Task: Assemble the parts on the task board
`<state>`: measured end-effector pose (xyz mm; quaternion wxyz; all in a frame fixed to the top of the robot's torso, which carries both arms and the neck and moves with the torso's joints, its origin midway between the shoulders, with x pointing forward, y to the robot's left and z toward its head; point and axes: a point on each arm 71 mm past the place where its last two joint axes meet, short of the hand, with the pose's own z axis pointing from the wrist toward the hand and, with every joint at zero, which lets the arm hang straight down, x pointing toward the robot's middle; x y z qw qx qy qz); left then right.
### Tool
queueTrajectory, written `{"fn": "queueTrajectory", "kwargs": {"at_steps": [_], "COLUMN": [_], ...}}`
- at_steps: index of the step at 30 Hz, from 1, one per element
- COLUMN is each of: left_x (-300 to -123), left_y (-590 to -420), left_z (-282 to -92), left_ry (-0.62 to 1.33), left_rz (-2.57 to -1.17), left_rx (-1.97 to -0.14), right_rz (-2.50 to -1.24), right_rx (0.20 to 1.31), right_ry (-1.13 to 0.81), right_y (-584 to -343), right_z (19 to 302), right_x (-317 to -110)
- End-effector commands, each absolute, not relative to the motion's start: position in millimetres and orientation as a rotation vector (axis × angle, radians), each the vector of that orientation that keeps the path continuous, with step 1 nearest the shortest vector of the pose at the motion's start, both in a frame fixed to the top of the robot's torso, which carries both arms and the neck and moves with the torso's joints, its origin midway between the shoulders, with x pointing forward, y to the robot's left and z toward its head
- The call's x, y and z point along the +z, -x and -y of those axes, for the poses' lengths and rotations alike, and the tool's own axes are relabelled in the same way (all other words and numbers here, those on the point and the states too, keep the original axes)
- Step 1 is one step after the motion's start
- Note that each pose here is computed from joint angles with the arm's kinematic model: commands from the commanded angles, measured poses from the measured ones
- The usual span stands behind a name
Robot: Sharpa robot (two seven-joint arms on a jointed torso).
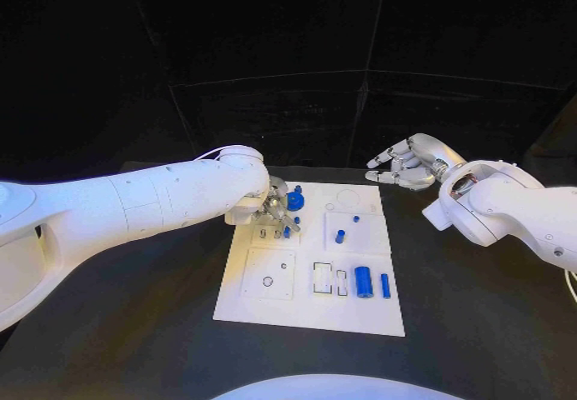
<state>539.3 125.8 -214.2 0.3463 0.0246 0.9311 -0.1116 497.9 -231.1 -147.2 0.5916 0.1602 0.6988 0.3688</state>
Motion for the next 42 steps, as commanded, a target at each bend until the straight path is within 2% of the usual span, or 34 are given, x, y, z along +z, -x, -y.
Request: {"fn": "queueTrajectory", "kwargs": {"at_steps": [1, 26, 42], "left_x": [-213.9, -216.2, -212.3], "left_y": [-538.8, -536.9, -535.5], "left_z": [-124.6, -121.6, -138.5], "left_ry": [-0.077, -0.044, 0.123], "left_rz": [-2.420, -2.429, -2.361], "left_rx": [-0.280, -0.321, -0.396], "right_rz": [-1.628, -1.636, -1.640], "right_rx": [0.860, 0.861, 0.858], "right_ry": [-0.362, -0.359, -0.358], "right_y": [-498, -501, -504], "right_z": [230, 227, 227], "right_x": [-146, -147, -149]}}
